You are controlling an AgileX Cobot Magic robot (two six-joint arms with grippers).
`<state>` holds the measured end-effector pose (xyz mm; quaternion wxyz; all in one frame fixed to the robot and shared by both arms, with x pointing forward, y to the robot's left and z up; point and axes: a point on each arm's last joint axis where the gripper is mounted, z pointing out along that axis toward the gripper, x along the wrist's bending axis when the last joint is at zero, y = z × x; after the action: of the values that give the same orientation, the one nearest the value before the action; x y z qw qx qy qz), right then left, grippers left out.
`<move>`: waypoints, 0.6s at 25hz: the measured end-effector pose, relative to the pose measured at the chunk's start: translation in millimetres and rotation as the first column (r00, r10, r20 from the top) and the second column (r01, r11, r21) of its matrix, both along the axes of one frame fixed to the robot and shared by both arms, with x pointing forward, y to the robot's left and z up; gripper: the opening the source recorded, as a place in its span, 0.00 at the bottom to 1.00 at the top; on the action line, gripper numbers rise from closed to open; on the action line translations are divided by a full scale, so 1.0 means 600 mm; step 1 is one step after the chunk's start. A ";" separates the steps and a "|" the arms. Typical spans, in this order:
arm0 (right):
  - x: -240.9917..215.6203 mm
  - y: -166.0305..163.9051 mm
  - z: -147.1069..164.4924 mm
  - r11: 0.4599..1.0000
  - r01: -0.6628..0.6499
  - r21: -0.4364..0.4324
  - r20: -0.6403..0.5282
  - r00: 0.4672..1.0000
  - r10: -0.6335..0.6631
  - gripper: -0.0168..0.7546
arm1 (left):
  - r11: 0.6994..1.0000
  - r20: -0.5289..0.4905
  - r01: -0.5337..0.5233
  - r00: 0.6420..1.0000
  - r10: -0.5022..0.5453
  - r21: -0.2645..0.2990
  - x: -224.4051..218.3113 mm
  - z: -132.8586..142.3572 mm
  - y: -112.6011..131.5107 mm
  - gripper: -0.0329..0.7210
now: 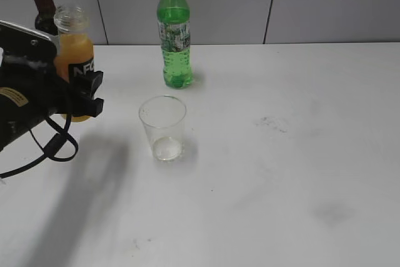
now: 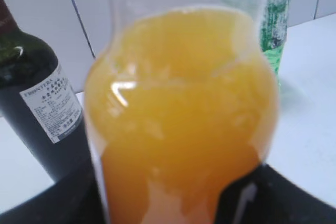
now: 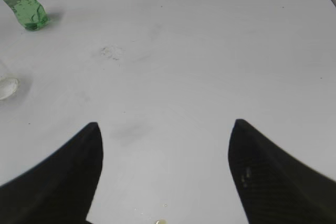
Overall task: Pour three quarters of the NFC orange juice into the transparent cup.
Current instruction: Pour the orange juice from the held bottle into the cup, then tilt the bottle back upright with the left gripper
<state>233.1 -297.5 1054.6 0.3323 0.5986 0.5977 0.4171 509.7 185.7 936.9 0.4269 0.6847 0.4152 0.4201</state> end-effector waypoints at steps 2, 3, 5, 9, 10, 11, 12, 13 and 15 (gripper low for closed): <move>0.000 0.000 0.000 1.000 0.000 0.000 0.000 1.000 0.000 0.76 | 0.999 0.004 0.007 1.000 -0.008 0.051 0.000 -0.001 0.001 0.68; 0.000 0.000 0.000 1.000 0.000 0.000 0.000 1.000 0.000 0.76 | 0.996 -0.002 0.009 1.000 -0.009 0.085 -0.001 -0.003 0.002 0.68; 0.000 0.000 0.000 1.000 0.000 0.000 0.000 1.000 0.000 0.76 | 0.990 -0.023 0.006 1.000 -0.003 0.140 -0.002 -0.008 0.006 0.68; 0.000 0.000 0.000 1.000 0.000 0.000 0.000 1.000 0.000 0.76 | 0.975 -0.018 0.014 1.000 -0.010 0.223 -0.009 -0.009 0.012 0.68; 0.000 0.000 0.000 1.000 0.000 0.000 0.000 1.000 0.000 0.76 | 0.970 -0.012 0.018 1.000 -0.015 0.244 -0.010 -0.008 0.013 0.68; 0.000 0.000 0.000 1.000 0.000 0.000 0.000 1.000 0.000 0.76 | 0.965 -0.009 0.022 1.000 -0.021 0.262 -0.012 -0.007 0.014 0.68; 0.000 0.000 0.000 1.000 0.000 0.000 0.000 1.000 0.000 0.76 | 0.957 -0.001 0.029 1.000 -0.030 0.288 -0.012 -0.005 0.015 0.68; 0.000 0.000 0.000 1.000 0.000 0.000 0.000 1.000 0.000 0.76 | 0.947 0.007 0.038 0.999 -0.043 0.320 -0.013 -0.003 0.015 0.68; 0.000 0.000 0.000 1.000 0.000 0.000 0.000 1.000 0.000 0.76 | 0.923 0.021 0.054 0.998 -0.067 0.381 -0.013 0.000 0.015 0.68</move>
<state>233.1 -297.5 1054.6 0.3323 0.5986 0.5977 0.4171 501.9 194.7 936.7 0.3060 0.7599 0.2972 0.4905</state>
